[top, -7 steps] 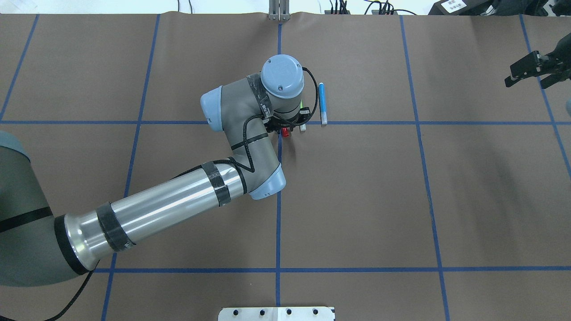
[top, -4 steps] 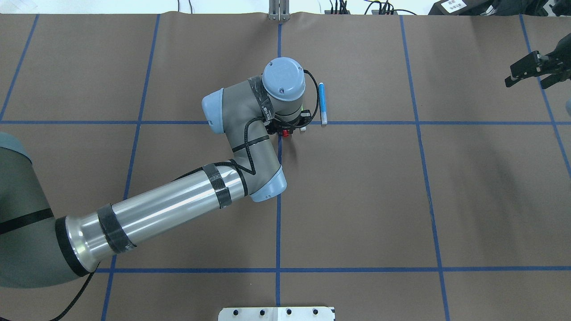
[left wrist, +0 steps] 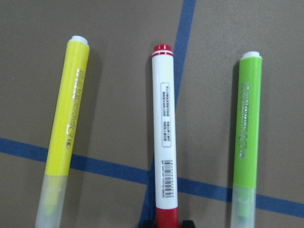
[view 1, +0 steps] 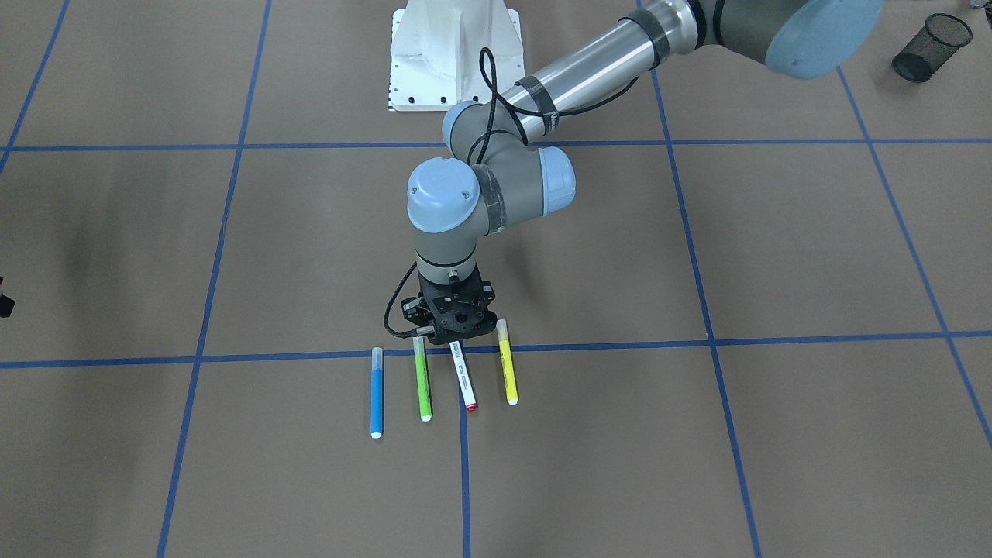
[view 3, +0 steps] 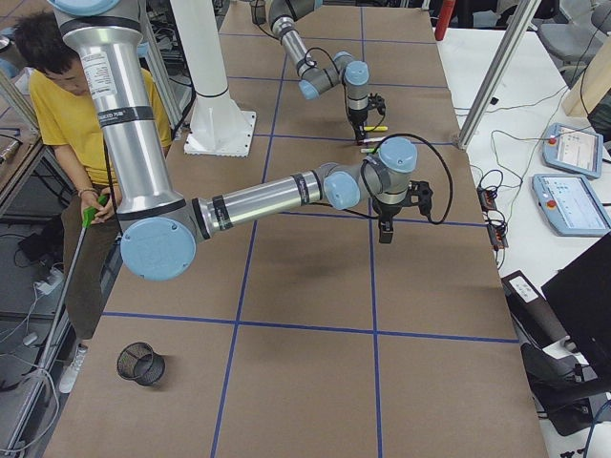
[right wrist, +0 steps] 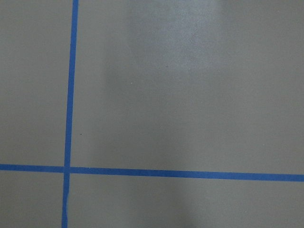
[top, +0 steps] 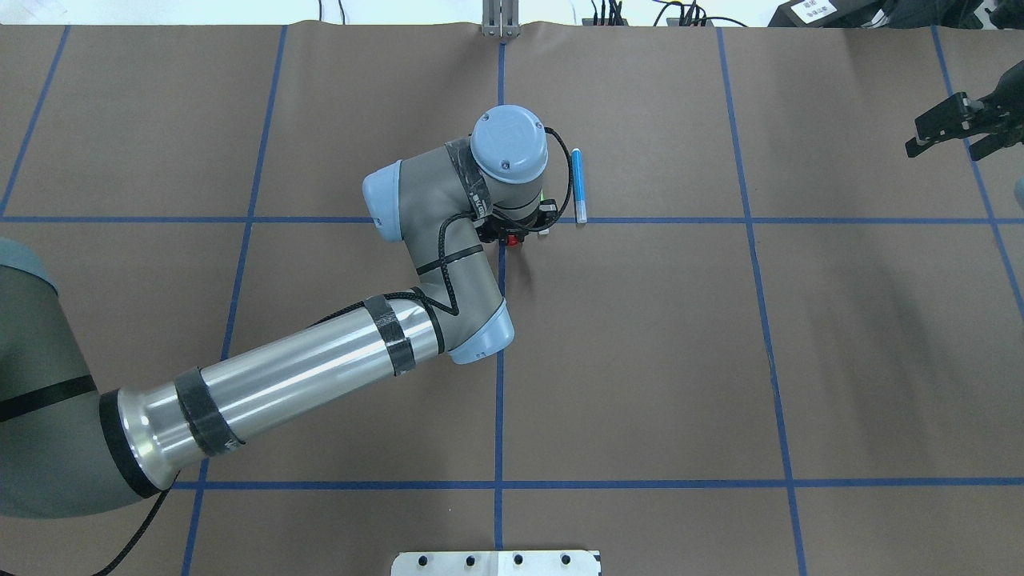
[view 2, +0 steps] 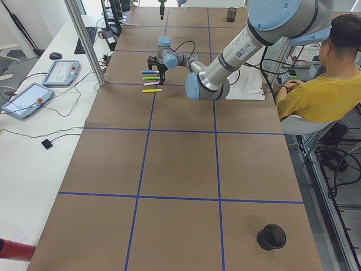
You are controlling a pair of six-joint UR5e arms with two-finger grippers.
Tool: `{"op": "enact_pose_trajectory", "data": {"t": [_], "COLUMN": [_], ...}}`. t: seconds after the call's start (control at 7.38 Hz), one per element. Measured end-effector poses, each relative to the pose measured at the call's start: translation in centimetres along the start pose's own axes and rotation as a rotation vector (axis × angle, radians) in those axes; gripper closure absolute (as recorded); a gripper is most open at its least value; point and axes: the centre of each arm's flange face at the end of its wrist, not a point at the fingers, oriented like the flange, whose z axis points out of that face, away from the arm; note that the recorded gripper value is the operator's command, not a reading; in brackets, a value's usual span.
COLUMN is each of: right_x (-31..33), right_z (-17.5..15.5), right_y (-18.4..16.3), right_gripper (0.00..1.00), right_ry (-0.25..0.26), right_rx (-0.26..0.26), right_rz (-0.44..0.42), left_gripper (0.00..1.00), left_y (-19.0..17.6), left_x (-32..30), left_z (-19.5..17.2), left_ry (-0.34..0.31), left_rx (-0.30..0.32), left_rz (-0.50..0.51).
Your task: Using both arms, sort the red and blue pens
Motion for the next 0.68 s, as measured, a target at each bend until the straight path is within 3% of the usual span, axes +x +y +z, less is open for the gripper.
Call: {"op": "enact_pose_trajectory", "data": {"t": [0.14,0.68], "right_x": [0.0,0.0], "right_z": [0.0,0.0], "right_y": [0.0,0.0], "right_gripper": [0.00,0.00], "right_ry": [0.000,0.000], "right_rx": [0.000,0.000], "right_rz": [0.000,0.001], "left_gripper": [0.99,1.00], "left_y": [0.0,0.0], "left_x": [0.0,0.5], "left_z": [0.0,-1.2], "left_ry": [0.000,0.018], "left_rx": [0.000,0.005], "left_rz": [0.000,0.006]}}
